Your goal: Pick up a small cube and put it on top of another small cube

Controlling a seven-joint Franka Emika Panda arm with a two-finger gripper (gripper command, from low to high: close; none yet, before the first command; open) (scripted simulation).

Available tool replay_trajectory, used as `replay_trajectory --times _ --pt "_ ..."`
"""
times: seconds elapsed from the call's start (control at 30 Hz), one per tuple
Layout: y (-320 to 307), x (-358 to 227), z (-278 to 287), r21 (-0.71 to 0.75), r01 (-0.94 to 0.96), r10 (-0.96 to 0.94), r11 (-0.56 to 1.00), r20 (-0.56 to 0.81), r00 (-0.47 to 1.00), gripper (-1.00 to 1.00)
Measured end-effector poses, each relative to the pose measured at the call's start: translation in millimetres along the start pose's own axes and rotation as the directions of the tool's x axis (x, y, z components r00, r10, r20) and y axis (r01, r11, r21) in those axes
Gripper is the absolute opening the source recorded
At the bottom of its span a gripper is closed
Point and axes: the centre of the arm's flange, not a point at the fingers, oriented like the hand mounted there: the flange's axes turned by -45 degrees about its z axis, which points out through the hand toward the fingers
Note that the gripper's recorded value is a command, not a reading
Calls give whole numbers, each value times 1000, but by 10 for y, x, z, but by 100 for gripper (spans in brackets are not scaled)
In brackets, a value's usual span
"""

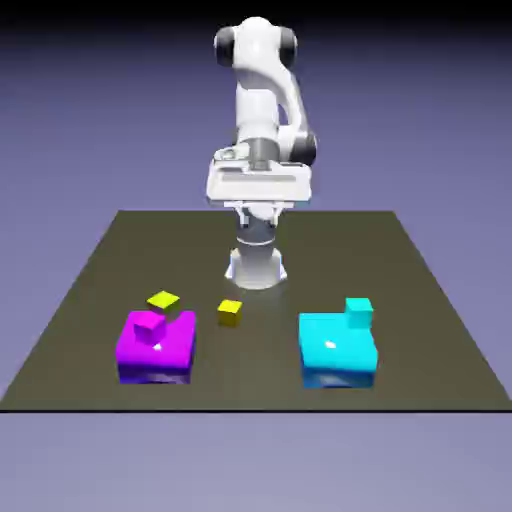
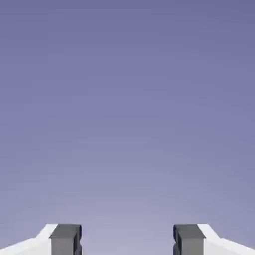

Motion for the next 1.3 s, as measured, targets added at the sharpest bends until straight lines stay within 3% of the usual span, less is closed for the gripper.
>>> replay_trajectory --times 0.33,0.67,1.0,1.3 --pt "170 -299 294 132 381 -397 915 122 910 0" --pt "288 -678 599 339 672 -740 658 126 661 0" --pt "369 -1121 873 536 802 -946 262 -21 323 0" --pt "427 -1558 1066 625 766 -964 -150 -263 26 0"
